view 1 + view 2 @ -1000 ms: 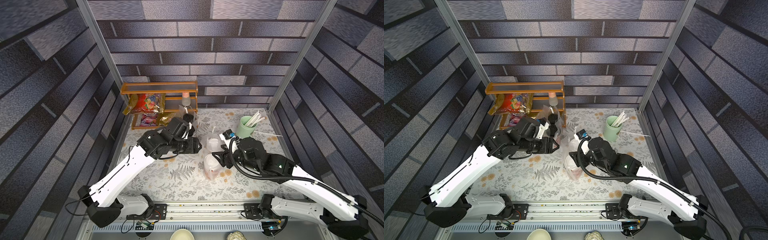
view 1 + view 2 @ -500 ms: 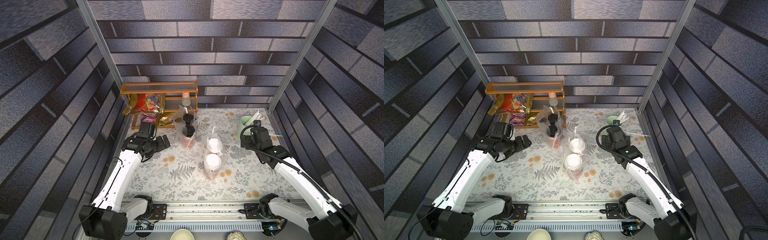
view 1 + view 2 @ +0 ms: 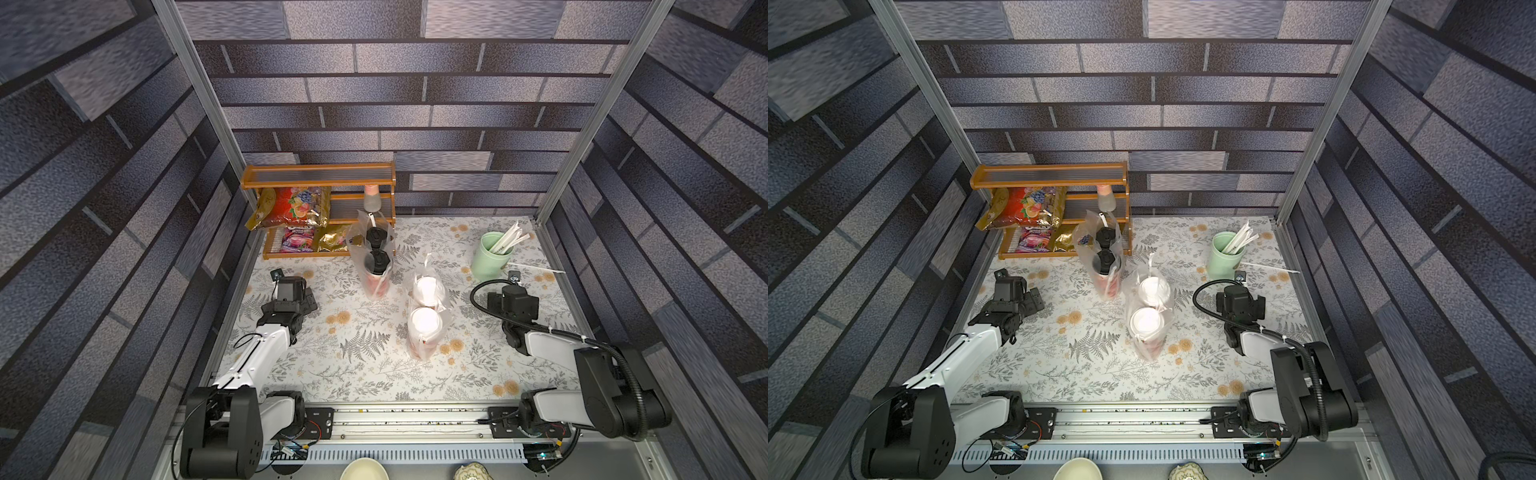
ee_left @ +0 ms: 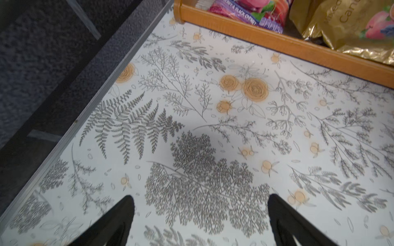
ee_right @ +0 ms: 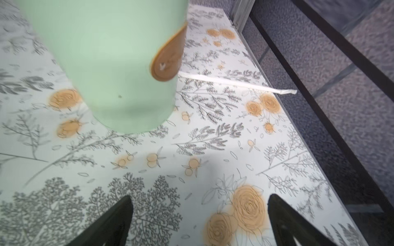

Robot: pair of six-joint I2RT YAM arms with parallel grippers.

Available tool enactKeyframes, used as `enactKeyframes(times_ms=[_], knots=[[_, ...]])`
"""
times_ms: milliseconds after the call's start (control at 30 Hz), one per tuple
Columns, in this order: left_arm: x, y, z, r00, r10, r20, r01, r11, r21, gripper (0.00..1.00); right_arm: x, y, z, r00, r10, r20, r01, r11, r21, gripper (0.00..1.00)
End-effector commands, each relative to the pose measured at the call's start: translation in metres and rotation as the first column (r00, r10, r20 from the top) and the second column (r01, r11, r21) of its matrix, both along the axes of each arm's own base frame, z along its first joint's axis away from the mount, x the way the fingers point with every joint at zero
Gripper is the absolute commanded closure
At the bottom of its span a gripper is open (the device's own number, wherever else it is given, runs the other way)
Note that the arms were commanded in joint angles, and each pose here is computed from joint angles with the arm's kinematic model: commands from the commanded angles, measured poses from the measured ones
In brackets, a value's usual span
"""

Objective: Pack milk tea into plastic carrier bags
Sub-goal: Reset both arms

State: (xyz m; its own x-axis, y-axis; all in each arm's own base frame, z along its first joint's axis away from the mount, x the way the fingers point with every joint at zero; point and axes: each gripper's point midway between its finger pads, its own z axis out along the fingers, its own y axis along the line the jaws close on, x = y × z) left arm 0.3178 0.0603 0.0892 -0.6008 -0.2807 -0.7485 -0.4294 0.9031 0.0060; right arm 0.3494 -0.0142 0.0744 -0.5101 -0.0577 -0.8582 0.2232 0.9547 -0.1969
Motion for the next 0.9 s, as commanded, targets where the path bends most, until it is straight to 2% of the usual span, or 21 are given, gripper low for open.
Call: enactKeyframes(times_ms=[0,67,100,167,233,333,467,500,567,633,867], knots=[[0.035,0.015,0.024,0.969,-0.021,0.247,0.018,1.0,0.017,0.0,0.03,0.01,0.034,0.972,0.065,0.226,-0.082,0.995,0.065,0.0],[0.038,0.016,0.021,0.944,-0.046,0.327,0.047,0.999,0.007,0.0,0.033,0.016,0.02,0.966,0.109,0.235,-0.128,0.99,0.066,0.0],[0.04,0.016,0.024,0.934,-0.054,0.353,0.058,0.998,0.001,0.0,0.034,0.019,0.026,0.953,0.122,0.278,-0.145,0.988,0.061,0.0],[0.048,0.015,0.027,0.914,-0.09,0.395,0.1,0.995,-0.005,0.0,0.033,0.023,0.021,0.962,0.155,0.225,-0.175,0.982,0.072,0.0],[0.055,0.007,0.027,0.895,-0.147,0.421,0.157,0.988,0.012,0.0,0.037,0.023,0.022,0.962,0.15,0.229,-0.171,0.983,0.073,0.0],[0.066,-0.011,0.015,0.895,-0.235,0.38,0.232,0.971,0.054,0.0,0.035,0.008,0.023,0.97,0.058,0.237,-0.076,0.995,0.07,0.0],[0.077,-0.037,0.002,0.874,-0.348,0.338,0.314,0.937,0.154,0.0,0.036,0.007,0.022,0.973,0.051,0.226,-0.069,0.995,0.074,0.0],[0.077,-0.039,0.0,0.883,-0.357,0.304,0.328,0.934,0.144,0.0,0.035,0.007,0.022,0.973,0.052,0.224,-0.07,0.995,0.073,0.0],[0.08,-0.035,0.001,0.884,-0.336,0.326,0.302,0.941,0.151,0.0,0.036,0.007,0.021,0.973,0.051,0.226,-0.069,0.995,0.074,0.0],[0.08,-0.029,0.0,0.905,-0.301,0.301,0.269,0.952,0.145,0.0,0.035,0.007,0.021,0.974,0.052,0.221,-0.07,0.995,0.073,0.0],[0.078,-0.028,0.002,0.907,-0.286,0.31,0.246,0.955,0.164,0.0,0.036,0.008,0.021,0.973,0.062,0.223,-0.08,0.994,0.073,0.0]])
